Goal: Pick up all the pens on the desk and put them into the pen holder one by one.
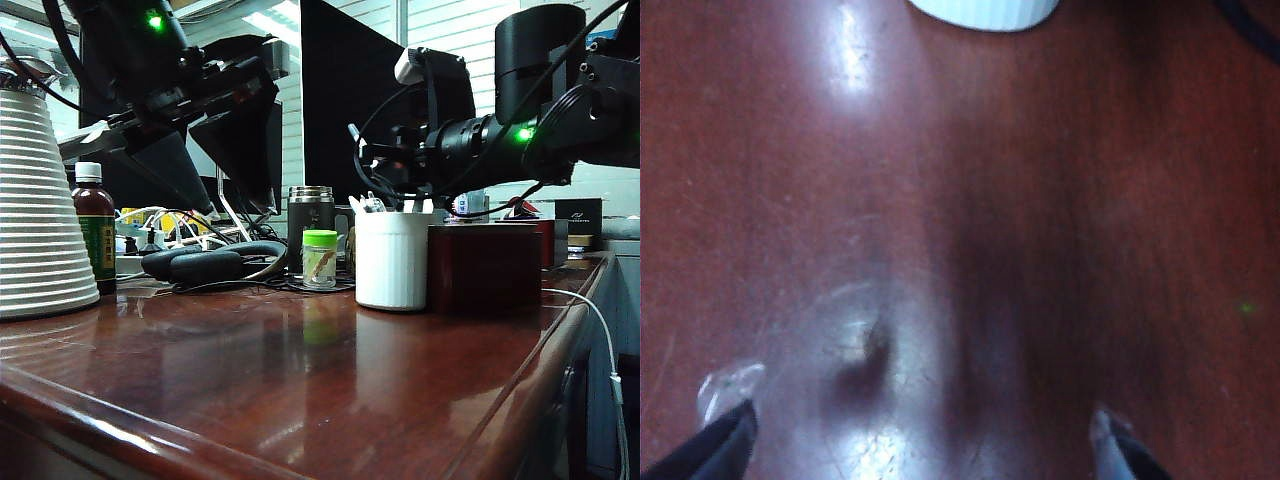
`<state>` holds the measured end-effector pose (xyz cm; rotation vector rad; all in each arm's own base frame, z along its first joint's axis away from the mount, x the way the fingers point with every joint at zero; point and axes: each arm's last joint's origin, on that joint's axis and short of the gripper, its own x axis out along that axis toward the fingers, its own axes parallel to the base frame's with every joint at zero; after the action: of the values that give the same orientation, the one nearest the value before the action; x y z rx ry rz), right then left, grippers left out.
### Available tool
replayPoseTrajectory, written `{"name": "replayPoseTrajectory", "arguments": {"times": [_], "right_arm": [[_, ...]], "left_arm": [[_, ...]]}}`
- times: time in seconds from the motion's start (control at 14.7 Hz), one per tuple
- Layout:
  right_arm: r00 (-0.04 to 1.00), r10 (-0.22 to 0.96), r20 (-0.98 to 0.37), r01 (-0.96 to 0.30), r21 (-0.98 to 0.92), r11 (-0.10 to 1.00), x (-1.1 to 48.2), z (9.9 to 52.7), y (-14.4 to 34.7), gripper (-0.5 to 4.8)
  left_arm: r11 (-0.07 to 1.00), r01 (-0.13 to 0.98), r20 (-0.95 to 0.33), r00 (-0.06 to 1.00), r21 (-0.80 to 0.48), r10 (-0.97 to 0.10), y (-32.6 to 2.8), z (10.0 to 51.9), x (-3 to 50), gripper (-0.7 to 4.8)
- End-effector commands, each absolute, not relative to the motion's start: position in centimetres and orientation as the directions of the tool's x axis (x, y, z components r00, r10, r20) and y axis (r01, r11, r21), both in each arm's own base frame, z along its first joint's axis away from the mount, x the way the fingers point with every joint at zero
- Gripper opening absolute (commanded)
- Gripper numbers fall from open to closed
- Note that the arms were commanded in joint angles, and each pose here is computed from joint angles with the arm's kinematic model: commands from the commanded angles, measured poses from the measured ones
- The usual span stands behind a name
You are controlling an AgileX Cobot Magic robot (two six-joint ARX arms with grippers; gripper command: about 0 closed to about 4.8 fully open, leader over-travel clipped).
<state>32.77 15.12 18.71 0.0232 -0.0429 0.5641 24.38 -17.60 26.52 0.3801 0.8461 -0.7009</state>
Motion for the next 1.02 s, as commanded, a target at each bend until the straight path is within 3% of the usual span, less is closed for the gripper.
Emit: {"name": "replayPoseTrajectory", "arguments": {"times": [0.07, 0.27, 0.48, 0.68, 0.95, 1.02], "right_arm": [[0.849, 0.527, 0.05, -0.528, 0.01, 0.849, 32.8, 18.7, 15.1, 1.0], [0.846, 0.526, 0.089, -0.529, 0.005, 0.849, 32.8, 19.1, 15.1, 1.0], [0.809, 0.566, 0.158, -0.571, -0.013, 0.821, 32.3, 20.9, 15.0, 1.62], [0.788, 0.571, 0.23, -0.58, -0.03, 0.814, 30.9, 24.6, 14.4, 1.63], [0.79, 0.571, 0.223, -0.573, -0.062, 0.817, 27.9, 29.4, 13.1, 1.6], [0.793, 0.571, 0.21, -0.569, -0.077, 0.819, 26.4, 31.0, 12.4, 1.27]], "left_arm": [[0.715, 0.698, -0.779, 0.471, 0.042, -0.414, -17.6, 26.7, 24.4, 4.35], [0.715, 0.698, -0.779, 0.471, 0.042, -0.414, -17.6, 26.7, 24.4, 4.35], [0.716, 0.697, -0.777, 0.473, 0.042, -0.415, -17.6, 26.7, 24.4, 4.35], [0.716, 0.697, -0.776, 0.475, 0.043, -0.416, -17.6, 26.8, 24.4, 4.35], [0.739, 0.674, -0.75, 0.497, 0.018, -0.436, -17.2, 27.9, 23.8, 4.25], [0.746, 0.666, -0.717, 0.525, 0.012, -0.458, -16.7, 29.2, 23.1, 3.77]]}}
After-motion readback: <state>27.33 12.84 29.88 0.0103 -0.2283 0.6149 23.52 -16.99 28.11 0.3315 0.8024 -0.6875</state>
